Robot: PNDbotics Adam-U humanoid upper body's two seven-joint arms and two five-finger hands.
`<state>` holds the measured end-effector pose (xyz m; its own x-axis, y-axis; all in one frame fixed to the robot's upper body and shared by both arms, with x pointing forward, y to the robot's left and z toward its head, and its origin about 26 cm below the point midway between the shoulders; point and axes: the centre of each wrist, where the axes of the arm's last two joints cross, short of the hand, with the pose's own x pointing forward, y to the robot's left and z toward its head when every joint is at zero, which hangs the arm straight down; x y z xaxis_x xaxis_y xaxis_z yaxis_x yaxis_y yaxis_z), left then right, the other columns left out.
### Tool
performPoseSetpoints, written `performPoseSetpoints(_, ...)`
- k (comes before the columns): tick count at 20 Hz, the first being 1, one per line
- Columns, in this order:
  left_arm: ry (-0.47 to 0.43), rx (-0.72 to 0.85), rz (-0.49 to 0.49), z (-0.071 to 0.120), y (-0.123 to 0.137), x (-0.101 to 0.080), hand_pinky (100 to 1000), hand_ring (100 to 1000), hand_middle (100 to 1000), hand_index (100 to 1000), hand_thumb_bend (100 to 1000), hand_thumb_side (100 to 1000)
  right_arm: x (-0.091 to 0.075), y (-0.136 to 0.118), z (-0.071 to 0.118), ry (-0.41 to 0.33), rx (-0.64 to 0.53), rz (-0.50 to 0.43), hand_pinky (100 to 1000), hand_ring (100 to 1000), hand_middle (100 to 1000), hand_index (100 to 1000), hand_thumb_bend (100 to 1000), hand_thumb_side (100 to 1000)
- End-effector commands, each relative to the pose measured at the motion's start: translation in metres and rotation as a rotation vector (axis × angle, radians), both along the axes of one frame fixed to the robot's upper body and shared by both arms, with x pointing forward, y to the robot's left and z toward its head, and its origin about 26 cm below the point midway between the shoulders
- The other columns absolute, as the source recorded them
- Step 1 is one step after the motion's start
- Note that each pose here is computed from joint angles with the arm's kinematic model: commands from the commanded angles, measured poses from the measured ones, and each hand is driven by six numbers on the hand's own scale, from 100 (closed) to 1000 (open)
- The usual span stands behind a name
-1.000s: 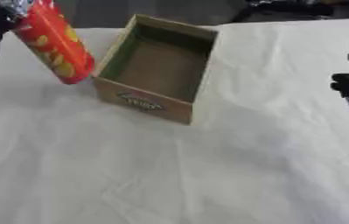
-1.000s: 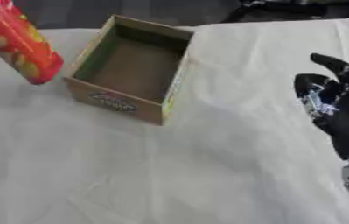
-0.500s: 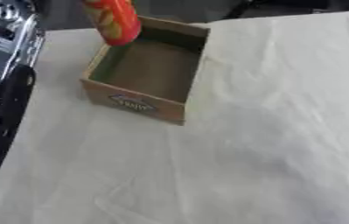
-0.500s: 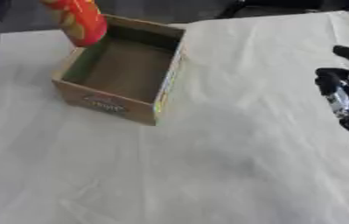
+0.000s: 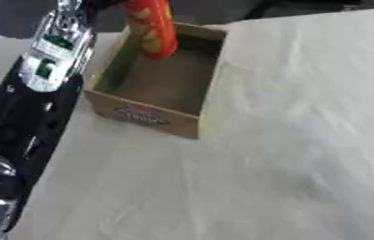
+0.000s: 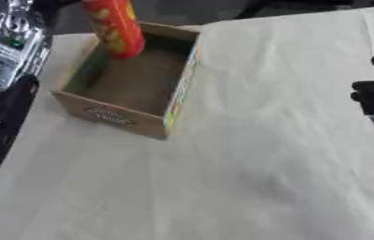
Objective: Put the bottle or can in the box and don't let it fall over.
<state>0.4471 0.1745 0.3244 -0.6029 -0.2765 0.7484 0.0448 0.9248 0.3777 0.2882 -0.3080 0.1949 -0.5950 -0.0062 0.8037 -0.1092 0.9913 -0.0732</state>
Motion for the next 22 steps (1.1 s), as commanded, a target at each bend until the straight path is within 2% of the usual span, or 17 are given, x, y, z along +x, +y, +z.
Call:
performPoseSetpoints(1,-0.056,0.048,-0.015,0.010,0.003,0.001,1000,958,660,744,511,246,-0.002,0.000,0.009,-0.029,-0.033,0.005,745,714,843,769,332,199)
performPoseSetpoints(2,-0.061,0.071,-0.014,0.008,0.004,0.003,1000,977,661,747,551,253,-0.002,0.000,0.009,-0.027,-0.034,0.004,745,714,843,769,332,199)
performPoseSetpoints(3,-0.065,0.097,-0.003,0.005,0.006,0.005,1000,1000,699,750,655,290,-0.002,0.001,0.009,-0.027,-0.034,0.004,745,713,842,768,329,201)
performPoseSetpoints(4,-0.066,0.124,0.015,0.002,0.008,0.008,1000,1000,703,751,659,298,-0.002,0.001,0.009,-0.027,-0.035,0.004,745,713,842,768,329,201)
performPoseSetpoints(5,-0.064,0.144,0.033,0.000,0.010,0.010,1000,1000,723,766,697,369,-0.002,0.000,0.009,-0.027,-0.034,0.003,745,713,842,768,327,202)
performPoseSetpoints(7,-0.059,0.175,0.054,-0.004,0.013,0.013,1000,1000,736,789,715,421,-0.002,0.000,0.008,-0.025,-0.033,-0.001,745,713,842,768,325,203)
performPoseSetpoints(12,-0.050,0.201,0.063,-0.007,0.015,0.015,1000,1000,743,803,698,399,-0.003,-0.001,0.008,-0.024,-0.029,-0.005,744,713,842,769,322,204)
performPoseSetpoints(13,-0.050,0.201,0.062,-0.007,0.016,0.015,1000,1000,737,796,678,372,-0.003,-0.001,0.008,-0.024,-0.028,-0.006,744,713,842,769,322,204)
performPoseSetpoints(16,-0.046,0.188,0.061,-0.007,0.017,0.013,1000,1000,726,789,644,369,-0.003,-0.002,0.007,-0.022,-0.025,-0.010,744,713,842,769,322,203)
performPoseSetpoints(22,-0.037,0.096,0.026,-0.012,0.034,-0.006,1000,1000,690,775,548,396,-0.007,-0.010,0.001,-0.008,-0.023,-0.047,744,714,842,769,324,199)
